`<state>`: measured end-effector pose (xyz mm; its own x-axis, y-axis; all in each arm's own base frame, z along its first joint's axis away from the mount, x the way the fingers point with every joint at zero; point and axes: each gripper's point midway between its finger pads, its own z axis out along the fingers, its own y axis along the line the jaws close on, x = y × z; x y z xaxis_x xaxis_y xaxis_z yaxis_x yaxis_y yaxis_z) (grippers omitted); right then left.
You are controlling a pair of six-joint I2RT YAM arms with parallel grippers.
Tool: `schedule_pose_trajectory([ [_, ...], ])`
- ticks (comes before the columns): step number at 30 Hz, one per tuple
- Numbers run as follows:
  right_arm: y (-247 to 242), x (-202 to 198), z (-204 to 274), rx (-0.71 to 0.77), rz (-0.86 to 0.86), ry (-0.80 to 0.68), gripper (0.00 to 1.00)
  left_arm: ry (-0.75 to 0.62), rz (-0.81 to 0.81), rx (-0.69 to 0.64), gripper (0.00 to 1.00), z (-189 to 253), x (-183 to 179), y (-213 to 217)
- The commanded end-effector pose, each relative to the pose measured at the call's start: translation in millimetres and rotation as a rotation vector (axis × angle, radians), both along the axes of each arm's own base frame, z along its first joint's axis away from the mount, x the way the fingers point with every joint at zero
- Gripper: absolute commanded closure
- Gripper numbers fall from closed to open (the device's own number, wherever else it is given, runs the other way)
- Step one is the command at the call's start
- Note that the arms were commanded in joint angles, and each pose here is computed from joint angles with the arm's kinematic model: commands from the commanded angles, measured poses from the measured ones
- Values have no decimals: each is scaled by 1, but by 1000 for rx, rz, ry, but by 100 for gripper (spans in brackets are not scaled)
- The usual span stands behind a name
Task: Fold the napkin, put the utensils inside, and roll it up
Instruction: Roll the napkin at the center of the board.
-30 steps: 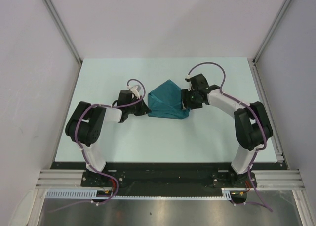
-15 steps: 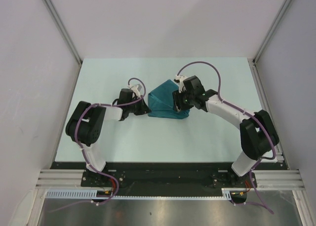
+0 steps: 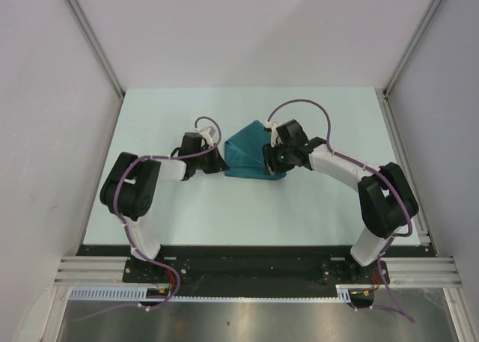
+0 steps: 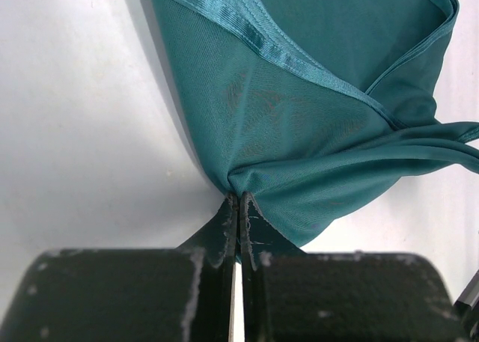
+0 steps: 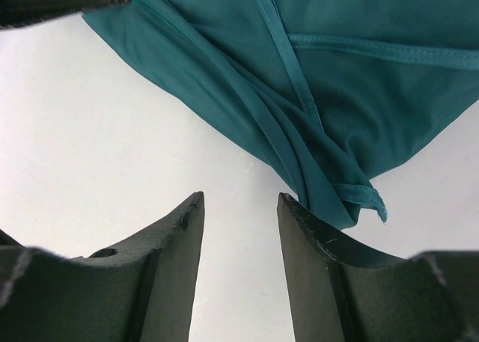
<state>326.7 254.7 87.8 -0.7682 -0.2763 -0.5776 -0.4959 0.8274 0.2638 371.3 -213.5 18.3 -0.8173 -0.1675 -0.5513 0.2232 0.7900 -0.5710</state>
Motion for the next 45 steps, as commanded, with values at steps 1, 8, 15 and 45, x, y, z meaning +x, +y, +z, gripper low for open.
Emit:
schedule_pose_trajectory([
  [1, -11, -5, -12, -23, -33, 53, 51, 29, -13, 54, 100, -14, -3, 3],
  [8, -24, 9, -12, -41, -84, 35, 52, 32, -13, 57, 100, -14, -2, 4],
  [15, -27, 23, -21, -57, -92, 36, 52, 37, -16, 57, 100, -16, -2, 3],
  [45, -11, 53, -10, 14, -50, -59, 45, 38, -25, 56, 100, -16, -1, 2],
])
